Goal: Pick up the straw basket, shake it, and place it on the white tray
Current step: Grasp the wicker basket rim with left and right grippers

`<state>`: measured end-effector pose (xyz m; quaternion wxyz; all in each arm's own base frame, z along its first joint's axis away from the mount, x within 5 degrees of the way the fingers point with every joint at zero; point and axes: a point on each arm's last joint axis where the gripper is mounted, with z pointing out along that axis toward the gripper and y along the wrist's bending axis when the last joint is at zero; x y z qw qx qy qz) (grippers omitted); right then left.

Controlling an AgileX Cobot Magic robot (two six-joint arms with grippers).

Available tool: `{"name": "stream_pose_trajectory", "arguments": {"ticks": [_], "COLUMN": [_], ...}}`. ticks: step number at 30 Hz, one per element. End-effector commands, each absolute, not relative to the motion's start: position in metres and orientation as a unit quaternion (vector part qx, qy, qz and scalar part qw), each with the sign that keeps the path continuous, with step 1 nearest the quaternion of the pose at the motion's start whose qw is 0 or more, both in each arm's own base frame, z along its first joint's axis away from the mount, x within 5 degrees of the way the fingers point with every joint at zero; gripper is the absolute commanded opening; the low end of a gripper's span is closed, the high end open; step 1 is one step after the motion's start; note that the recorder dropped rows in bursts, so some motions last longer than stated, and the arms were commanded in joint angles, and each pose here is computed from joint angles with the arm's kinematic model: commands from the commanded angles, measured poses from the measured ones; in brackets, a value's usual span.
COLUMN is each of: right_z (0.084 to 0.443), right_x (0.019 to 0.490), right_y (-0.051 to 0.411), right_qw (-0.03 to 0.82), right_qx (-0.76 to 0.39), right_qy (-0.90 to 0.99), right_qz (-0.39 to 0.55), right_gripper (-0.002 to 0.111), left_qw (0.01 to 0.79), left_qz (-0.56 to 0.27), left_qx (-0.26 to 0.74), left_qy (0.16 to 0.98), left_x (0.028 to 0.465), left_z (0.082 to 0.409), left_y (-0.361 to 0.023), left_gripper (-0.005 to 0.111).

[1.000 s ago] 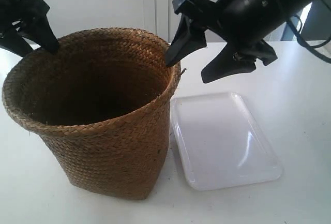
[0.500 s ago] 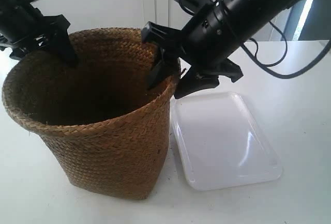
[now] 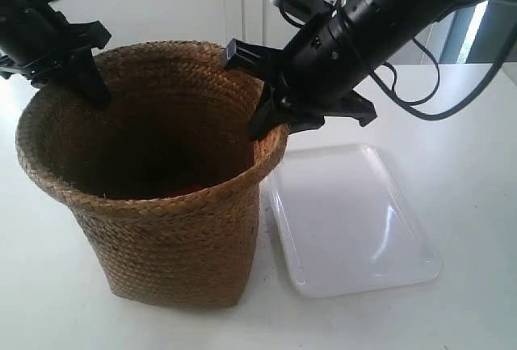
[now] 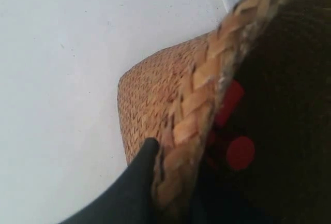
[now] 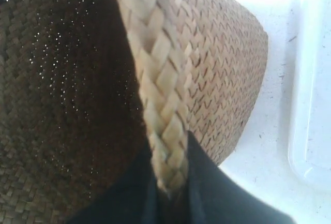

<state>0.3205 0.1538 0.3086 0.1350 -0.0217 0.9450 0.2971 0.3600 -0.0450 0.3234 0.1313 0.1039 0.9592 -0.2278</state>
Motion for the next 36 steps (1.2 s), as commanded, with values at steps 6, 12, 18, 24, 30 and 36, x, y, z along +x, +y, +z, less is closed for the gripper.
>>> {"name": "stream_pose_trajectory", "arguments": {"ticks": [6, 12, 18, 24, 30, 36], "right_z": [0.338, 0.355, 0.369, 0.370, 0.357, 0.348], "right_x": [0.330, 0.325, 0.309, 0.287, 0.262, 0.256], "right_y": [0.149, 0.148, 0.159, 0.161, 0.156, 0.151], "right_qw": [0.296, 0.353, 0.390, 0.399, 0.416, 0.431], "right_qx": [-0.049, -0.084, -0.158, -0.194, -0.196, -0.185], "right_qy": [0.908, 0.888, 0.874, 0.869, 0.861, 0.857], "right_qz": [0.293, 0.284, 0.244, 0.219, 0.218, 0.215], "right_gripper": [0.000, 0.000, 0.000, 0.000, 0.000, 0.000], "left_qw": [0.268, 0.340, 0.402, 0.458, 0.496, 0.507], "left_qz": [-0.270, -0.250, -0.262, -0.301, -0.295, -0.292], "left_qx": [0.124, 0.153, 0.134, 0.164, 0.164, 0.158], "left_qy": [0.917, 0.894, 0.867, 0.820, 0.800, 0.795], "left_x": [0.339, 0.314, 0.285, 0.246, 0.216, 0.211], "left_z": [0.380, 0.404, 0.387, 0.367, 0.362, 0.354], "left_y": [-0.055, -0.053, -0.054, -0.061, -0.060, -0.059], "left_gripper": [0.000, 0.000, 0.000, 0.000, 0.000, 0.000]}}
